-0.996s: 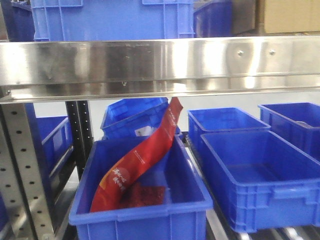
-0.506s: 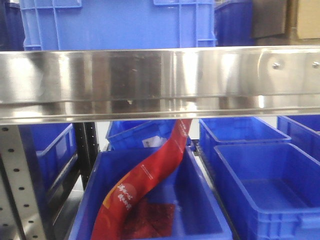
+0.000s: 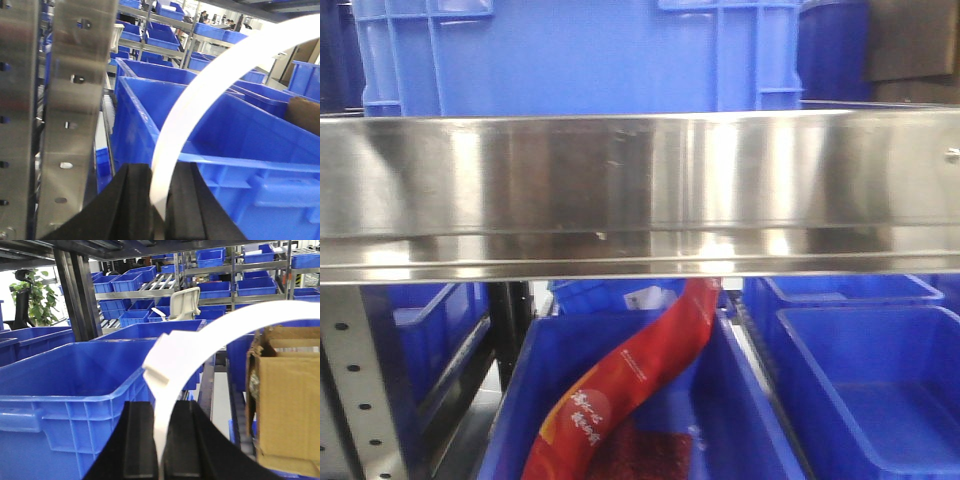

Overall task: Grab PVC pipe and place in blue bin
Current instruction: 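Drive up to the shelf and position clamps above a blue bin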

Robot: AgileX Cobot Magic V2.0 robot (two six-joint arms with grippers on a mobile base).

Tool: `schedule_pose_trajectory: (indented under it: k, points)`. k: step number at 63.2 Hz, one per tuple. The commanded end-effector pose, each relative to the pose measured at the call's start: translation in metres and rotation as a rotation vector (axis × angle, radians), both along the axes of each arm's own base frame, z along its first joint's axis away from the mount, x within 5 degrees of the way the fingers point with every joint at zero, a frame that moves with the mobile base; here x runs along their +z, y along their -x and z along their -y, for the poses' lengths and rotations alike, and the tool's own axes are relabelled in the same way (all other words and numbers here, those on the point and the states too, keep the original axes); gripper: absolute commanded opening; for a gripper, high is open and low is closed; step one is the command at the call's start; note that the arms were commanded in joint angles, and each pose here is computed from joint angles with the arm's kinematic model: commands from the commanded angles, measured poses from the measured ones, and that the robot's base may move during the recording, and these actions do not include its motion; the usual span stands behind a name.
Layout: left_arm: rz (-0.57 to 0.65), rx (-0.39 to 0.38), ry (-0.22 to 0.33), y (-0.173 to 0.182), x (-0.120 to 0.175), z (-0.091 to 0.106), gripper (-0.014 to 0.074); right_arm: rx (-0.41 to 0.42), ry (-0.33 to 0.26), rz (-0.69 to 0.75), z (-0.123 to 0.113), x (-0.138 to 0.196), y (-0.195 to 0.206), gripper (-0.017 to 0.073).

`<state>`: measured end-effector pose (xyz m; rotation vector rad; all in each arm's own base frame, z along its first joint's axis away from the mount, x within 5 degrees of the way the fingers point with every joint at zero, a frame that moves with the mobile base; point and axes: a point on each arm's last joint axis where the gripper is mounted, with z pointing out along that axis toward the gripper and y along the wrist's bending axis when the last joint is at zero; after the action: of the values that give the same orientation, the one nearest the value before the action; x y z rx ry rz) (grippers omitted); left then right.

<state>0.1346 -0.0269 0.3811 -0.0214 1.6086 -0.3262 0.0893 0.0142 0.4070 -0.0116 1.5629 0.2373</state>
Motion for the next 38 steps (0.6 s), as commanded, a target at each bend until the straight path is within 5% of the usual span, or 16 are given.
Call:
schedule_pose_trajectory:
  k: [1,38]
  points:
    - [0.034,0.001,0.017,0.0017,0.0042,-0.0005,-0.0110,-0.003,0.003,0.025,0.0003,0.0014,0.0004,-0.0167]
    - [0.034,0.001,0.017,0.0017,0.0042,-0.0005,-0.0110,-0.003,0.003,0.025,0.0003,0.0014,0.0004,-0.0167]
